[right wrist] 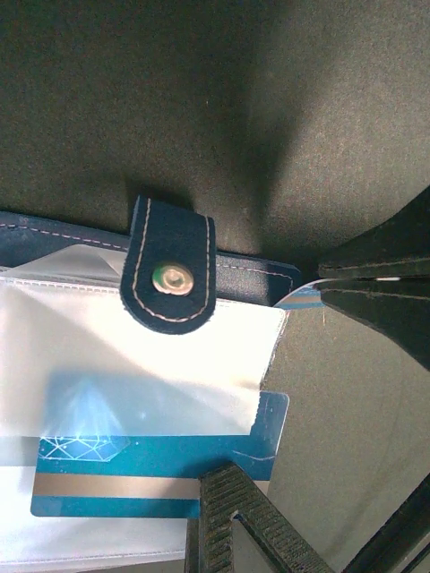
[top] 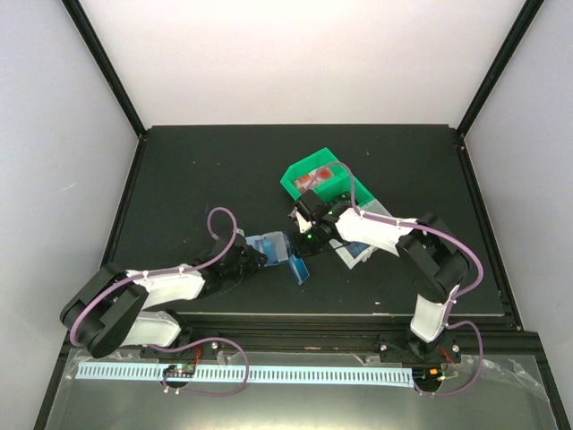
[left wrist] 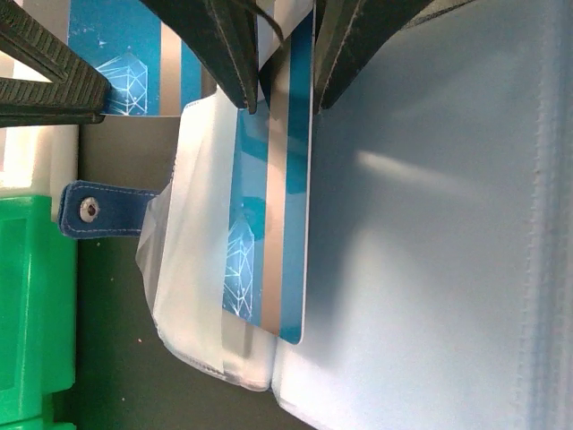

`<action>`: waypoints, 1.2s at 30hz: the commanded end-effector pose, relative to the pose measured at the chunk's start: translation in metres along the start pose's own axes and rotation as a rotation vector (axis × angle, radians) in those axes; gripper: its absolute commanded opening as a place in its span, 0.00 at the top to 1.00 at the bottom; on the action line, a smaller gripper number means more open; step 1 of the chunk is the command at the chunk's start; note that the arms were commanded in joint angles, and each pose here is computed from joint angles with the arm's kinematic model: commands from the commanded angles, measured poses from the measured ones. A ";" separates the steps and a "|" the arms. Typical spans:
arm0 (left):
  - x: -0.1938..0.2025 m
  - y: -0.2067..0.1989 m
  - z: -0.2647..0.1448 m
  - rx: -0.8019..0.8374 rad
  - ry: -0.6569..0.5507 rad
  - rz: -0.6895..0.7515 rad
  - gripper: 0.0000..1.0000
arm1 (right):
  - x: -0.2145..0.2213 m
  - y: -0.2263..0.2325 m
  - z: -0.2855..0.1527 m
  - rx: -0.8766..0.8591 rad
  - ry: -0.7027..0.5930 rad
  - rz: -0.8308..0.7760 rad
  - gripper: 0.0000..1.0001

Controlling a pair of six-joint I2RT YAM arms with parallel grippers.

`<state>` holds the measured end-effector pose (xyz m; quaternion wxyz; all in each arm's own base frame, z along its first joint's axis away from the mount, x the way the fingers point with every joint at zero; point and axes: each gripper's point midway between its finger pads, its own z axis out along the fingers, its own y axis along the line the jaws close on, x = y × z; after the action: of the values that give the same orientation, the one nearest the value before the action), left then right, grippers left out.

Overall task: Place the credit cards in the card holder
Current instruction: Insert the credit card into the card holder.

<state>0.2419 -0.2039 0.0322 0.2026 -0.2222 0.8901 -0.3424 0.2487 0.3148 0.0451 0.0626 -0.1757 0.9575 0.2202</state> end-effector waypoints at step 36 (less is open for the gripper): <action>-0.011 -0.012 0.016 0.075 -0.040 -0.017 0.98 | 0.012 -0.004 0.008 0.038 0.042 0.001 0.99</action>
<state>0.2630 -0.2123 0.0372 0.2389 -0.2269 0.8669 -0.3741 0.2475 0.3162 0.0449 0.0632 -0.1770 0.9573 0.2197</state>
